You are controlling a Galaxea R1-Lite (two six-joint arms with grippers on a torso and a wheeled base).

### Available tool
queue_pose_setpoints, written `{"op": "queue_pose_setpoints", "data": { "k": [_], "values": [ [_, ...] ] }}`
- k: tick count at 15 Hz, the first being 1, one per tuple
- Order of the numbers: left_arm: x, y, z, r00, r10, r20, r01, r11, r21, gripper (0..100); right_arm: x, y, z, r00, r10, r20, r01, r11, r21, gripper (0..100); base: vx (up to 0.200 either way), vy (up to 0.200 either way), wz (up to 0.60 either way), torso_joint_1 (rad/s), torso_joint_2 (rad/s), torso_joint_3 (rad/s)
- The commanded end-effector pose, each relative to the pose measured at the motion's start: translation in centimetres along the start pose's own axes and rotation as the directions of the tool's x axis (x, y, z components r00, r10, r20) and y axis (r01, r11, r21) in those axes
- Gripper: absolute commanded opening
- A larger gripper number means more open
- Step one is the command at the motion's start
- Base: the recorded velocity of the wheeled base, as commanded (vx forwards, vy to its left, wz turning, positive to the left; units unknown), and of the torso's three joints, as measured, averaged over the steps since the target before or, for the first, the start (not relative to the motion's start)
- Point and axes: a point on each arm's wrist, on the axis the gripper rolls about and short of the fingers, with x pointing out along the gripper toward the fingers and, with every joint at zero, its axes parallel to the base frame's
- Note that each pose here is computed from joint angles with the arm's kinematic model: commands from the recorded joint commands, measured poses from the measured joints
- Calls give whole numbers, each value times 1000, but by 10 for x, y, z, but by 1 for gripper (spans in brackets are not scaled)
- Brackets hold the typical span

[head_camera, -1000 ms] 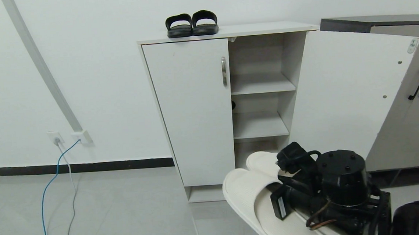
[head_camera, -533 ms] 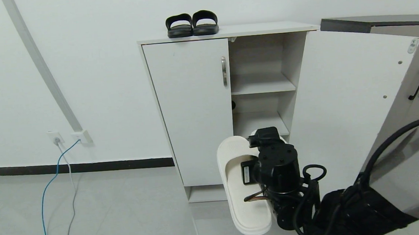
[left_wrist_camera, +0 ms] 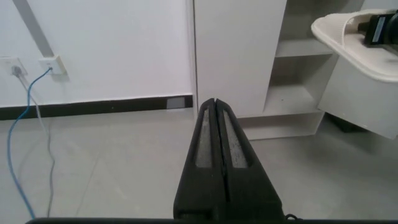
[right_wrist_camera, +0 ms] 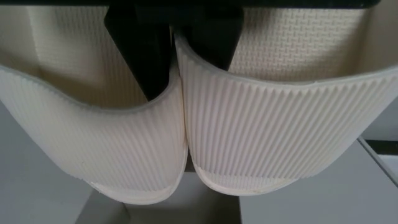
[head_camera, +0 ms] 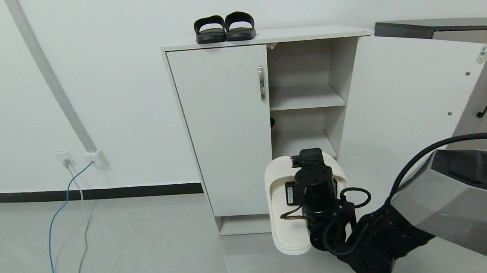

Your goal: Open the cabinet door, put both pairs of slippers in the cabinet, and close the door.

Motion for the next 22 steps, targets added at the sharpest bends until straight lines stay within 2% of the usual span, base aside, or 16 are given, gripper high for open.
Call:
{"op": "queue_pose_setpoints", "data": {
  "k": [1, 6, 13, 22],
  "values": [
    [0, 0, 0, 1000, 0, -2, 0, 1000, -4, 0, 1, 0, -2, 1000, -1, -4, 1, 1000, -4, 0, 0, -200, 0, 2, 2, 2],
    [0, 0, 0, 1000, 0, -2, 0, 1000, -4, 0, 6, -2, -9, 1000, -13, -16, 12, 1000, -19, 0, 0, 0, 0, 0, 0, 0],
    [0, 0, 0, 1000, 0, -2, 0, 1000, -4, 0, 12, 6, -26, 998, 34, -44, -35, 999, -38, 0, 0, 0, 0, 0, 0, 0],
    [0, 0, 0, 1000, 0, -2, 0, 1000, -4, 0, 21, 12, -32, 998, 41, -41, -42, 999, -30, 0, 0, 0, 0, 0, 0, 0]
  ]
}}
